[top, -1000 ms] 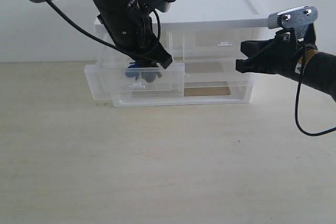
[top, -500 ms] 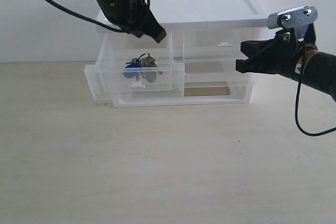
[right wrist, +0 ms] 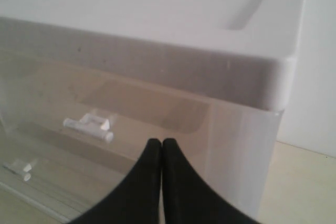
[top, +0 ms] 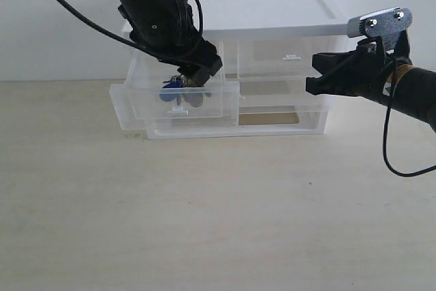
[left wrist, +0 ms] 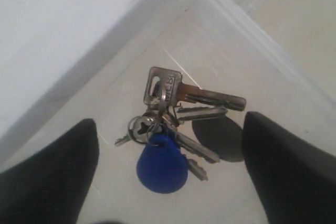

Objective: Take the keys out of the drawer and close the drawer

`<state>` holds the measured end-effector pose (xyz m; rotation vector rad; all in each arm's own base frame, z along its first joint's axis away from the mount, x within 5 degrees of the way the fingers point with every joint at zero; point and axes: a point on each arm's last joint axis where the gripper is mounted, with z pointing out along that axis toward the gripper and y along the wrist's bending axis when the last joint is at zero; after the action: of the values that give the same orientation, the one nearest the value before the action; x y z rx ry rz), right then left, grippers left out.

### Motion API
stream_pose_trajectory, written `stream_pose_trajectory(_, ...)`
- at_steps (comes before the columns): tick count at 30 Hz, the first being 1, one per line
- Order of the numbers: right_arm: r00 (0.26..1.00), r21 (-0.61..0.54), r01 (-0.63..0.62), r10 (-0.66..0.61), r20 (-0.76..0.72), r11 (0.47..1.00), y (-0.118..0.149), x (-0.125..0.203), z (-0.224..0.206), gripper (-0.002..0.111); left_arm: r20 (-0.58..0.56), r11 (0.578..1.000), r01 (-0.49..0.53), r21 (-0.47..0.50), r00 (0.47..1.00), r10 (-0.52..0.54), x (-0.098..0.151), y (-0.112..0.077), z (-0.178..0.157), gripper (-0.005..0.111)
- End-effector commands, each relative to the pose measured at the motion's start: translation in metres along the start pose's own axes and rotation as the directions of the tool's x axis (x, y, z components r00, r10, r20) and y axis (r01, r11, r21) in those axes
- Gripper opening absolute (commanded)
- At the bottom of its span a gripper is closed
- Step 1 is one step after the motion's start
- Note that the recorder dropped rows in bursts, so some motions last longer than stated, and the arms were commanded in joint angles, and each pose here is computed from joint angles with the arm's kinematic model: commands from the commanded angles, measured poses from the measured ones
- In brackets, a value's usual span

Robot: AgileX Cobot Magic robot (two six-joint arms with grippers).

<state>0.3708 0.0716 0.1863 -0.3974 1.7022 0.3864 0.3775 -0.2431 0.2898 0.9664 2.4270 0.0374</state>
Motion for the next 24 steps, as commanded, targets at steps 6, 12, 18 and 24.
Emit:
stream_pose_trajectory(6,0.999,0.063,-0.046,0.045,0.018,0.997,-0.009,-0.004,0.001,0.0,-0.049,0.998,0.066,0.013,0.997,-0.065,0.004,-0.005,0.033,0.068)
stream_pose_trajectory(12,0.999,0.063,-0.046,0.045,0.018,0.997,-0.009,-0.004,0.001,0.0,-0.055,0.998,0.066,0.02,0.996,-0.065,0.004,-0.007,0.039,0.068)
stream_pose_trajectory(18,0.999,0.063,-0.046,0.045,0.018,0.997,-0.009,-0.004,0.001,0.0,-0.057,0.998,0.057,0.006,0.997,-0.057,0.005,-0.003,0.04,0.044)
stream_pose_trajectory(24,0.999,0.063,-0.044,0.043,0.018,0.997,-0.009,-0.004,0.001,0.0,-0.059,1.0,0.014,-0.004,0.998,-0.014,0.006,0.004,0.041,0.004)
